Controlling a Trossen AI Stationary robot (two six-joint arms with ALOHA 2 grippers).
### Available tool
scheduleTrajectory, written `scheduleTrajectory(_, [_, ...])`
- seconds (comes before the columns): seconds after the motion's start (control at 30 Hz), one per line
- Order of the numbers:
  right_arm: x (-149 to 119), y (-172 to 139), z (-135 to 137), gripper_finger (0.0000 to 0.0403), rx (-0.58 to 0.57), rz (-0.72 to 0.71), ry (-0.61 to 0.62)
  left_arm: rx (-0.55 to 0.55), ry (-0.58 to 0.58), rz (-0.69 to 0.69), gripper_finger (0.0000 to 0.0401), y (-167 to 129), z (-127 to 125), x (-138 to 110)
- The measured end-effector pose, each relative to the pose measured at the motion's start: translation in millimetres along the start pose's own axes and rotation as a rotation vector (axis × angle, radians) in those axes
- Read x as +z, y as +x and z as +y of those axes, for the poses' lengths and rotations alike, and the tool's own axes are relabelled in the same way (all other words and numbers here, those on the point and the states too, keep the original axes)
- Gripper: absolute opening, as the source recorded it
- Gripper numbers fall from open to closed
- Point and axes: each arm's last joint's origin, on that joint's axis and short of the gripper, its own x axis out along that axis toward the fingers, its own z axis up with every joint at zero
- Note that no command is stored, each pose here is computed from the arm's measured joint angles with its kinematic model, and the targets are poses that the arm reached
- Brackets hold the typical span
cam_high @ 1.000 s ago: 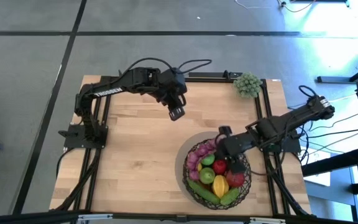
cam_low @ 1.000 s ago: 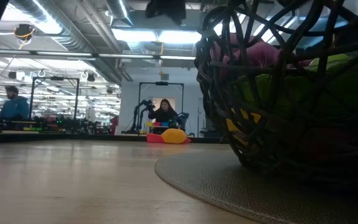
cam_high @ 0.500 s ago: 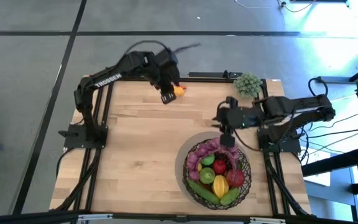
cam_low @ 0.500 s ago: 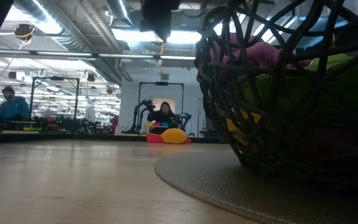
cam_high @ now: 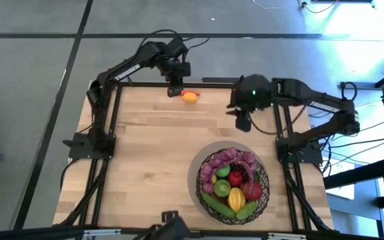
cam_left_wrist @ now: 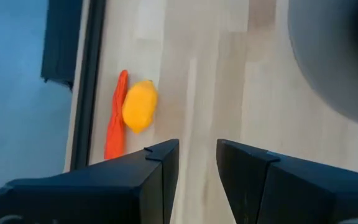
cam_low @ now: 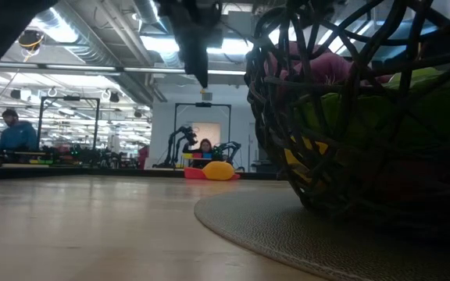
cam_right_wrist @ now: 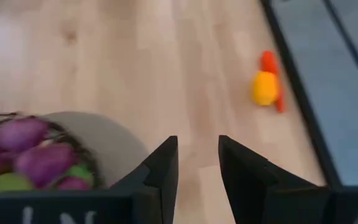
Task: Build produce basket
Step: Put the orange carrot into the wire basket
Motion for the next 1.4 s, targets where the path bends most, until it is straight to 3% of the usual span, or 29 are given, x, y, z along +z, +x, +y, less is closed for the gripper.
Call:
scheduleTrajectory(0.3, [-7,-3,-48,0.0111,-0.126,0.013,0.015,-0.031,0.112,0.091,0.0096,54,24,-5])
scheduleTrajectory(0.43, [-10,-6,-60,0.0111,-0.160,0.016,0.051,0.008,0.161,0.186,0.0096,80,34,-11])
scheduleTrajectory(0.63, [-11,-8,-71,0.0111,-0.195,-0.006,0.136,-0.032,0.175,0.227,0.0096,115,67,-31])
scheduleTrajectory(0.87, [-11,-9,-78,0.0111,-0.217,-0.027,0.174,-0.047,0.153,0.214,0.0096,131,100,-52])
scheduleTrajectory(1.4, [-10,-10,-81,0.0111,-0.213,-0.055,0.205,-0.064,0.179,0.168,0.0096,147,108,-54])
